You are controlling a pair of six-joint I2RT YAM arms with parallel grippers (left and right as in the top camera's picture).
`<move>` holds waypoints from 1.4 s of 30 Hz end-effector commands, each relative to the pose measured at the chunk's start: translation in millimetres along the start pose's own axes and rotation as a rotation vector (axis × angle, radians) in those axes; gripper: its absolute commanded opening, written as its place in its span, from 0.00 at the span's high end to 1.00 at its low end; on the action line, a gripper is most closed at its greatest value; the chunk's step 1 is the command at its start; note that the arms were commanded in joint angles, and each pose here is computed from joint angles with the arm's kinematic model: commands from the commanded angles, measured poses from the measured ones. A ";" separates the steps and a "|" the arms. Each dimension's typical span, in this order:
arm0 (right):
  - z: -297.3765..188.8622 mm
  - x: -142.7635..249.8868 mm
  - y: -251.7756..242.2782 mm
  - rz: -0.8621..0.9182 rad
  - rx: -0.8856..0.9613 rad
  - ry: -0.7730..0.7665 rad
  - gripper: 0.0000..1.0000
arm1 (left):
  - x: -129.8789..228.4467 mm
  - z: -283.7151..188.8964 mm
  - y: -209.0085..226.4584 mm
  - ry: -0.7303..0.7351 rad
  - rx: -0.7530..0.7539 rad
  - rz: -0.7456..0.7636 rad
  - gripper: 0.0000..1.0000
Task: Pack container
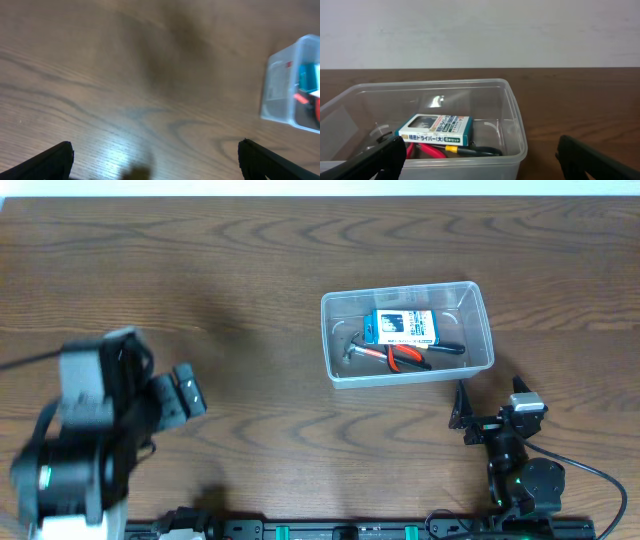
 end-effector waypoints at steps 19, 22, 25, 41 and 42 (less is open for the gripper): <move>-0.2 0.4 0.5 0.001 0.001 0.000 0.01 | 23.8 -27.3 8.7 -0.647 0.378 0.023 0.02; -0.2 0.4 0.5 0.001 0.002 0.000 0.01 | 17.6 -16.5 4.4 -0.703 0.380 0.080 0.02; -0.2 0.4 0.5 0.001 0.002 0.000 0.01 | 14.8 0.0 1.7 -0.733 0.363 0.147 0.02; -0.2 0.4 0.5 0.001 0.001 0.000 0.01 | 25.7 64.9 4.7 -0.854 0.295 0.367 0.02; -0.2 0.4 0.5 0.001 0.002 0.000 0.01 | 26.8 68.1 5.3 -0.849 0.290 0.373 0.02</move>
Point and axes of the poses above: each gripper's point midway between its finger pads, its own z axis out along the fingers, its own y axis along the line the jaws close on, x = y × z, the point moved 2 cm from there along -z, back along the fingers, and after that the axes turned 13 degrees about -z, right-handed, at the moved point
